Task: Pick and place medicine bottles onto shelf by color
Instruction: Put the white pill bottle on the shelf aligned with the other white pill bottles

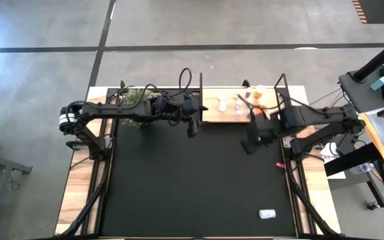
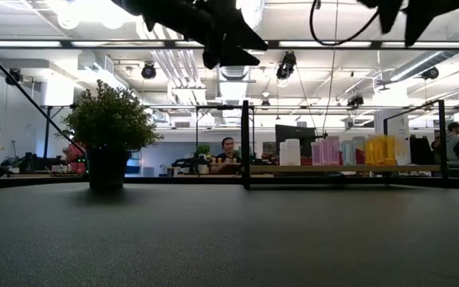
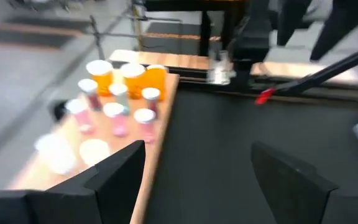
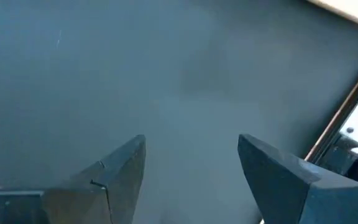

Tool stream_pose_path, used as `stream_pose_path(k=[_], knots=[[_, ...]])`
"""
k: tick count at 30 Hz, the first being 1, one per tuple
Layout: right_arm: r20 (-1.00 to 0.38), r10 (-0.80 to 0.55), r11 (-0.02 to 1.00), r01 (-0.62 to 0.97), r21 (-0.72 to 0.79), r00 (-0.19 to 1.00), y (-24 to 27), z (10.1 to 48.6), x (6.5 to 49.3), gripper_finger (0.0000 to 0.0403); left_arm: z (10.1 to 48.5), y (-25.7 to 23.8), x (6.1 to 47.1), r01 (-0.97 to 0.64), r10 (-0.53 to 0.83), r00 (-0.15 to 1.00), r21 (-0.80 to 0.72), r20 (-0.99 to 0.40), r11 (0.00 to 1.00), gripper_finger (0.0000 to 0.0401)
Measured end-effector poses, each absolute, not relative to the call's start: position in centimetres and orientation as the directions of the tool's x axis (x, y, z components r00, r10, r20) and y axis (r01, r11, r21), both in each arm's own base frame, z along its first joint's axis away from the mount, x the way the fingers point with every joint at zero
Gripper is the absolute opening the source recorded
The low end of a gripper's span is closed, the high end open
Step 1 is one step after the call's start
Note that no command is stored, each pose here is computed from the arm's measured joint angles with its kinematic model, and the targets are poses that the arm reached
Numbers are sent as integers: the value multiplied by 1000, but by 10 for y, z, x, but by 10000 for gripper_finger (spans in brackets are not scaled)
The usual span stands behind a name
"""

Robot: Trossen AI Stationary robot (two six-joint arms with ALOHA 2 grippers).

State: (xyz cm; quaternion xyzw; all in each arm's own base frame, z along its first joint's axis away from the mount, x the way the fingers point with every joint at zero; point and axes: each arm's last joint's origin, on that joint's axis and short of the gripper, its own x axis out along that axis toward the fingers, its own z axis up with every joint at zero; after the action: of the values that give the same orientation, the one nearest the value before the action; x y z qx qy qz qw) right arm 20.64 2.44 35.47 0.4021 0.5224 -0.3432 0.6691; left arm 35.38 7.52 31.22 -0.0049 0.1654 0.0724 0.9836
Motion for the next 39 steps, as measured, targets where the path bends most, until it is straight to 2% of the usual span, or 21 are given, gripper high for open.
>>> stream_pose_path(k=[4,10,16,23,30,33,35,39], knots=[[-976,15,589,787,183,216,54,355,201,244,312,70,355,-104,55,945,-137,-322,985,276],[-978,57,788,593,166,198,99,353,185,244,313,52,358,-47,1,950,-140,-313,989,276],[-978,106,911,377,168,178,144,351,153,244,314,26,361,11,-66,951,-183,-301,983,276],[-980,102,979,156,129,170,195,326,124,244,316,-1,363,-30,-65,957,-319,-283,947,277],[-990,-35,998,-48,-42,139,235,288,117,244,316,-20,362,-85,-38,957,-406,-286,910,276],[-983,-83,991,-93,-99,166,247,274,113,244,316,-27,362,-94,-40,958,-440,-285,893,276],[-977,-76,990,-101,-98,197,256,265,111,244,316,-31,362,-96,-43,957,-455,-285,885,276],[-970,36,991,-133,4,239,275,248,108,244,316,-41,361,-111,-26,958,-454,-284,884,276]])
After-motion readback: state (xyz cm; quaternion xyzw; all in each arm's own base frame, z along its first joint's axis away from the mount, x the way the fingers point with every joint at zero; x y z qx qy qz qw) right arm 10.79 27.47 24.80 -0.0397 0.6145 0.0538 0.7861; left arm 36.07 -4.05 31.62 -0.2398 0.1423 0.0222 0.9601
